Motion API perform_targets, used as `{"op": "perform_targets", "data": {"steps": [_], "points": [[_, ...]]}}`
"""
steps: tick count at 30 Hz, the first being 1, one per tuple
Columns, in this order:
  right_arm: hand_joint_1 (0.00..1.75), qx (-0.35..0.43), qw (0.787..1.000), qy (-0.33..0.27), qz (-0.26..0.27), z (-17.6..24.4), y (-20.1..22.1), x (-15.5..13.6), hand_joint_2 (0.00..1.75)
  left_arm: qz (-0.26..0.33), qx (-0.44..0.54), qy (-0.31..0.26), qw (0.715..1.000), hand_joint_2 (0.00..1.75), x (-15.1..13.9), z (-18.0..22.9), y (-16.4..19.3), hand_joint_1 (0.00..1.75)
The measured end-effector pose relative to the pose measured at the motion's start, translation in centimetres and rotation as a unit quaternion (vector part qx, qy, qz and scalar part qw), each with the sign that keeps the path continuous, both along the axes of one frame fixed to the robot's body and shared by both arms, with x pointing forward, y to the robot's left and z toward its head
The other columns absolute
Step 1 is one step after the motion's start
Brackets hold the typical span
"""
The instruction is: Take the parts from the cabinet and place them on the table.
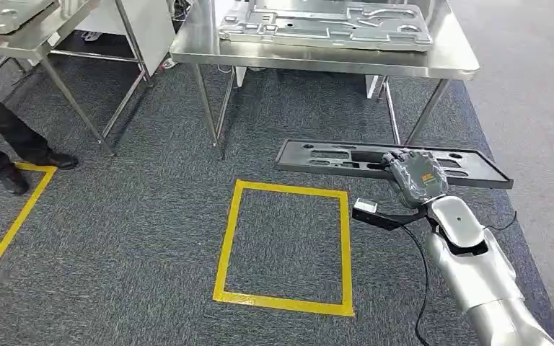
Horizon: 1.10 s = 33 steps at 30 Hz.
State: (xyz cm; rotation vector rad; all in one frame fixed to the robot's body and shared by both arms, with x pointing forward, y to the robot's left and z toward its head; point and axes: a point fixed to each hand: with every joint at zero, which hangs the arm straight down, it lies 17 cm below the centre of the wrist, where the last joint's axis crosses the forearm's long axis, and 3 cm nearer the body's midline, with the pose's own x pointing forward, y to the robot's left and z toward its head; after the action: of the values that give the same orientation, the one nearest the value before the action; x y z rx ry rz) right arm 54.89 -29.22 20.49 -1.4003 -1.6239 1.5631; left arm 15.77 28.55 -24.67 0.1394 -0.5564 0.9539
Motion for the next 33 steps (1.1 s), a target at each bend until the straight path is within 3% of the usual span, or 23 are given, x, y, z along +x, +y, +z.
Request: {"op": "perform_targets", "data": {"steps": [33], "points": [[1.75,0.003,1.0,0.014,-0.008,-0.2,-0.7,0.6,1.75,-0.003,0.002,-0.015,1.0,1.75,0.6,0.3,0.0,0.0]]}}
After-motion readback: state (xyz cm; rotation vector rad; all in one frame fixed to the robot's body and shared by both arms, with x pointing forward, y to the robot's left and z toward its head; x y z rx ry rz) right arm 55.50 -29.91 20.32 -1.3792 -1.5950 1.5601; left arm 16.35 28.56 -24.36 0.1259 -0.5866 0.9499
